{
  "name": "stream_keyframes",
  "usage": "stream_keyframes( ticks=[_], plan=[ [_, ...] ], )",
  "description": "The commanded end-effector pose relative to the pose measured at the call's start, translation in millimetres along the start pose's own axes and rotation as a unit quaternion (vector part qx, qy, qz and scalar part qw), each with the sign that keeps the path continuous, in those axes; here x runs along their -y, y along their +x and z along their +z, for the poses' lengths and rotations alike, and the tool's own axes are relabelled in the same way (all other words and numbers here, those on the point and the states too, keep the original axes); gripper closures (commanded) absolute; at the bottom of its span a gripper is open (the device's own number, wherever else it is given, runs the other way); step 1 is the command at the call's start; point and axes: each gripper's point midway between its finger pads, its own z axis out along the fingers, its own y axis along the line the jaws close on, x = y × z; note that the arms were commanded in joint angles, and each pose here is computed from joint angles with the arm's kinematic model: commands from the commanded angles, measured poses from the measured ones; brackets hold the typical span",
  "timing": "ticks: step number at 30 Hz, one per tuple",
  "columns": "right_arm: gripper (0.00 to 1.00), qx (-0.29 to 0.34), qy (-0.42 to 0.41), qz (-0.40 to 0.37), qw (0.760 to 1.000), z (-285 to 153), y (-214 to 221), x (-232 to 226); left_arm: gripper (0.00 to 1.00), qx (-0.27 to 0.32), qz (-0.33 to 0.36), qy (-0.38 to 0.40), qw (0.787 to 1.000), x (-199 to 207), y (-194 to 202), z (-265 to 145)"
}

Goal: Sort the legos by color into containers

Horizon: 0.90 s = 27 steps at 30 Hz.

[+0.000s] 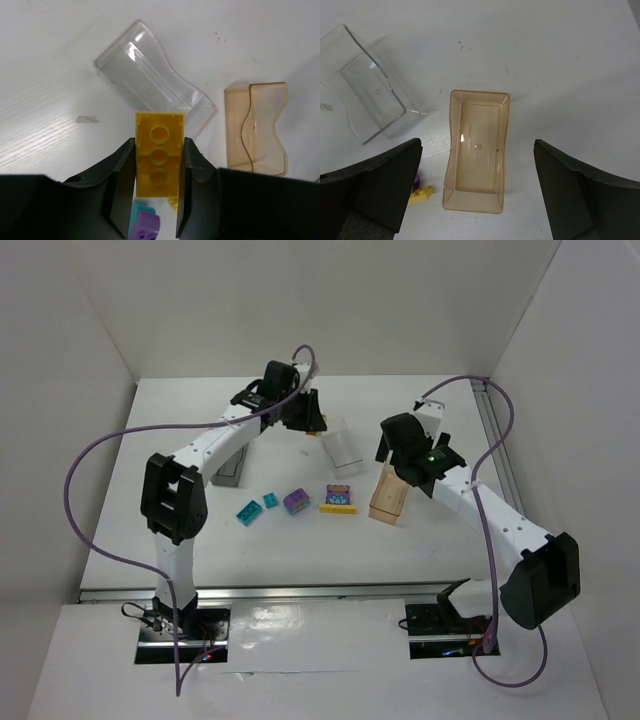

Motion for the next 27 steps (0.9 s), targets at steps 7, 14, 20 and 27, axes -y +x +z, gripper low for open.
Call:
stream_keyframes(
  ticks=[7, 14, 20, 27],
  plan=[
    [0.00, 0.066, 0.026, 0.030, 0.997, -31.5, -47.8, 44.7, 0.98, -0.014, -0.112, -0.030, 0.993, 34.1, 25.9, 59.1],
    [0.00, 0.062, 0.036, 0.032, 0.997, -30.4, -48.7, 58.8, 0.61, -0.003, -0.125, -0.039, 0.991, 39.2, 17.1, 83.0],
    [0.00, 0.049, 0.032, 0.024, 0.998, -28.2, -42.2, 59.6, 0.22, -0.012, -0.100, -0.034, 0.994, 50.4, 17.0, 76.7],
    [0.00, 0.045, 0.016, 0.026, 0.998, -31.8, -39.9, 56.8, 0.27, 0.029, -0.053, -0.113, 0.992, 33.9, 3.3, -2.1]
  ],
)
